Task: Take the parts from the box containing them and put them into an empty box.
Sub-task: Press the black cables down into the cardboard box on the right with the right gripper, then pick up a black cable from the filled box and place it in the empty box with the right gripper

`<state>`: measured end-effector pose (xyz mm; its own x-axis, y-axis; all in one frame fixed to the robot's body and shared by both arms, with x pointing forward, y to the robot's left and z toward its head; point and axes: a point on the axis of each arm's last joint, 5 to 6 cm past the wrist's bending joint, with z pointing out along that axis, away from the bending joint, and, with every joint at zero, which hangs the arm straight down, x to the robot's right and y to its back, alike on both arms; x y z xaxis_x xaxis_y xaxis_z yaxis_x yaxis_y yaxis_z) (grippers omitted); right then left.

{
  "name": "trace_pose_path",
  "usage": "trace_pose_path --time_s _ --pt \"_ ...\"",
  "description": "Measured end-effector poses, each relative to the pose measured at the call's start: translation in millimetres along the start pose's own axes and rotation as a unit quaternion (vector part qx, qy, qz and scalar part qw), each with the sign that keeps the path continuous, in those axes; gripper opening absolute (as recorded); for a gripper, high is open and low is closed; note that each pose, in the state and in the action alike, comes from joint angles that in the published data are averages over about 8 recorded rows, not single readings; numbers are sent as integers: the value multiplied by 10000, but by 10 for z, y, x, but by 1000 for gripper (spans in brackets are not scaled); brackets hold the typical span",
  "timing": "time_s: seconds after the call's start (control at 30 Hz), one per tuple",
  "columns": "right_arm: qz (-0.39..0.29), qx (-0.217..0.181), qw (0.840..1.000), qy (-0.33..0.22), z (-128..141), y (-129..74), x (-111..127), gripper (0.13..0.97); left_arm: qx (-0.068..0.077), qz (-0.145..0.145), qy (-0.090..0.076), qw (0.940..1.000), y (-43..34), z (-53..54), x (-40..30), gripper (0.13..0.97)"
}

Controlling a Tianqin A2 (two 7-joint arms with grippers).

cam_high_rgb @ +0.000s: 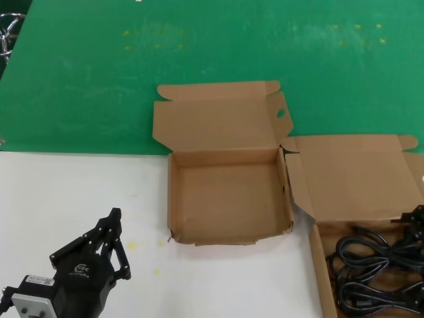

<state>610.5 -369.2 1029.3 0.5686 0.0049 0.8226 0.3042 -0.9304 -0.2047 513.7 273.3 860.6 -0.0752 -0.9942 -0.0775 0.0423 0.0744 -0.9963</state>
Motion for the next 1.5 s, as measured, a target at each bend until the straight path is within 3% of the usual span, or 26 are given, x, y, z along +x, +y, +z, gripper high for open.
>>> trace_pose_path --time_s 0.17,0.47,0.77,1.03,1.33,1.5 --pt "-130 -37 9999 -91 53 -5 46 919 0 0 0 10000 0 0 0 134" --pt "-284 -94 9995 -122 121 7 72 808 0 1 0 10000 0 0 0 134" --pt "-257 -169 9995 -43 197 51 23 631 0 1 0 10000 0 0 0 134" --pt "-123 -187 9997 54 308 105 -44 417 0 1 0 10000 0 0 0 134" --pt "-30 -213 9997 110 375 174 -73 263 0 1 0 10000 0 0 0 133" --pt "-11 -217 9996 165 374 181 -46 226 0 1 0 10000 0 0 0 133"
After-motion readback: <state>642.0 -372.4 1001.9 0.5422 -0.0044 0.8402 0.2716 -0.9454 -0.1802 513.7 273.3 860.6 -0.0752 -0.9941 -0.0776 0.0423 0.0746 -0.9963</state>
